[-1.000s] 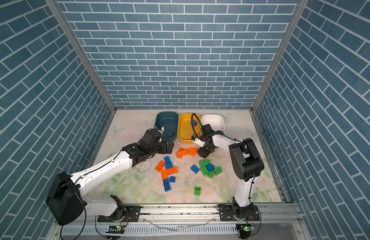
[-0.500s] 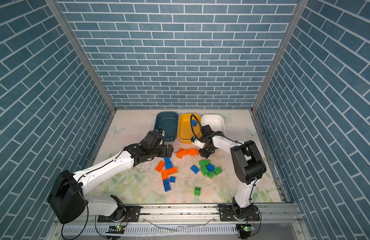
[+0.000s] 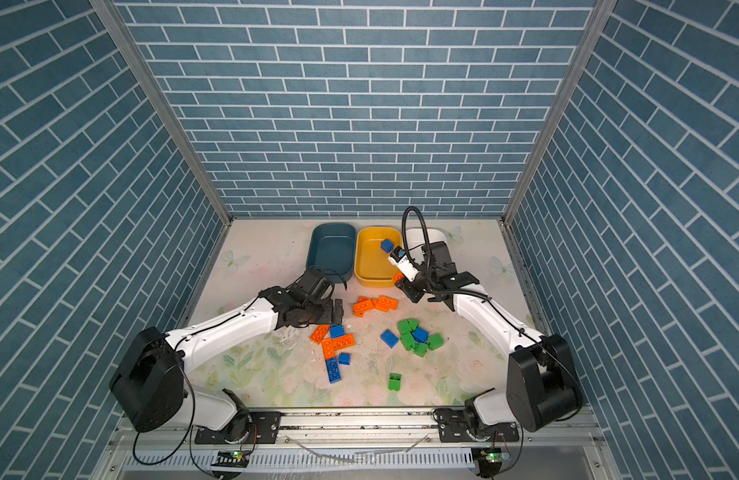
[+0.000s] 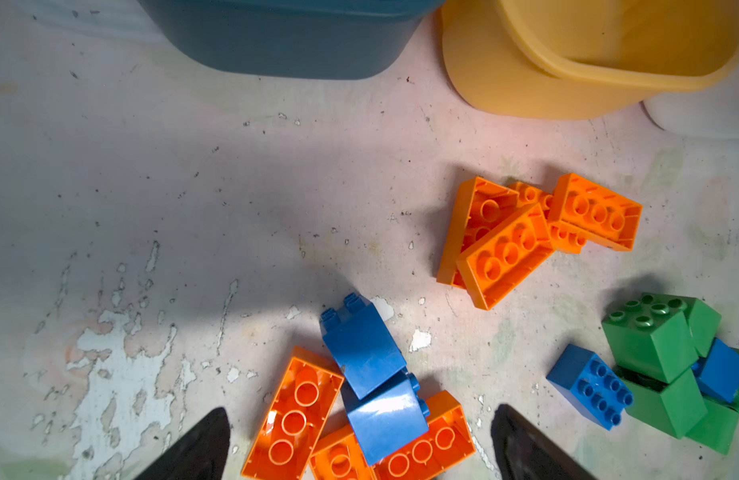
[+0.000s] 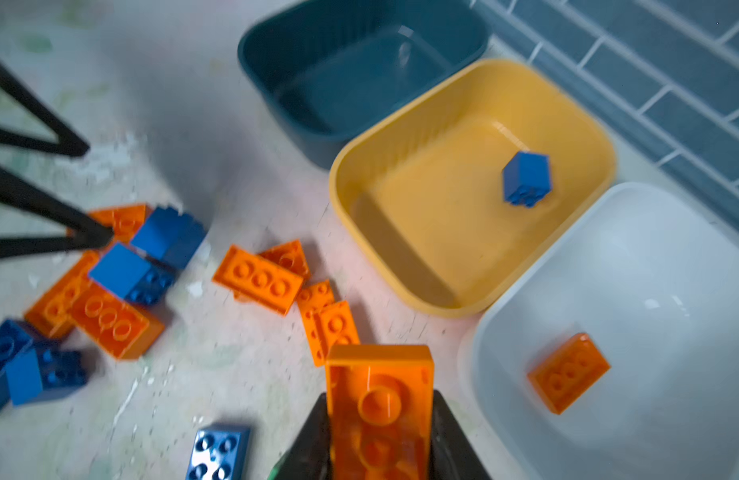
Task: Sort the legos into containers by color
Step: 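Drop the orange brick into the white bin while the left gripper reaches out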
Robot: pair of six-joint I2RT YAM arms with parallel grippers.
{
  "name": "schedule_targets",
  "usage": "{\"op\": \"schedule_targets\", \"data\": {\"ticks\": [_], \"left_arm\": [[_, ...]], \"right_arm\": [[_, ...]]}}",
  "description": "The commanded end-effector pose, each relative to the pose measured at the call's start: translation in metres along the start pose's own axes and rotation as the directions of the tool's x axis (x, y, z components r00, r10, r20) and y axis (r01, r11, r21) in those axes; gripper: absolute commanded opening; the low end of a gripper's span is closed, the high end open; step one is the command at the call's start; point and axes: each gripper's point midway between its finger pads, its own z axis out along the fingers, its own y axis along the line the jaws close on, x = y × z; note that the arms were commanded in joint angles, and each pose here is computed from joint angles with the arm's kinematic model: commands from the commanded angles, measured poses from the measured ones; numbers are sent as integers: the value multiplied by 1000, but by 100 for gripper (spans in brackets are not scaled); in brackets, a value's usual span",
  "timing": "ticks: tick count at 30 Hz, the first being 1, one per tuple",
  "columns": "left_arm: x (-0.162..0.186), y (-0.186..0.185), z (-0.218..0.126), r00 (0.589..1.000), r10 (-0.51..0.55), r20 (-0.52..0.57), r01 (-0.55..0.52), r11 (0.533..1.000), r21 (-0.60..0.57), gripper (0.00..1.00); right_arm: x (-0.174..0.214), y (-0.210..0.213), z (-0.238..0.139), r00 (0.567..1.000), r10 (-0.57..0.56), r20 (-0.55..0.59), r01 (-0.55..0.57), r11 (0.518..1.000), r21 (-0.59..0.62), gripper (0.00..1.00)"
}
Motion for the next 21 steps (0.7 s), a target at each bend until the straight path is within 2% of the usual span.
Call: {"op": "schedule_targets", "data": {"ticks": [1, 5, 9, 12, 16, 18, 21], "left_arm": [[8, 4, 10, 997, -22, -69, 19, 999, -41, 99], [6, -1, 21, 990, 28, -141, -39, 997, -73, 98], [2, -2, 20, 988, 48, -145, -60, 995, -82, 97], [4, 4, 17, 987, 65, -149, -82, 991, -108, 97], [9, 11, 16, 983, 74, -166, -97, 986, -132, 95], [8, 5, 19, 982, 78, -173, -98, 989, -110, 91], [2, -1, 24, 981, 76, -177, -96, 990, -107, 78]], "right_arm": [[-16, -27, 5, 983, 148, 112, -157, 984, 81, 30], [2, -78, 9, 962, 267, 59, -271, 905, 328, 31], [21, -113, 16, 926, 378, 19, -341, 811, 475, 31], [29, -130, 22, 898, 439, 13, -374, 750, 546, 32], [32, -139, 29, 883, 469, -8, -378, 723, 578, 37], [30, -145, 27, 875, 483, -14, -378, 703, 603, 49], [24, -147, 22, 865, 501, 27, -412, 679, 607, 72]]}}
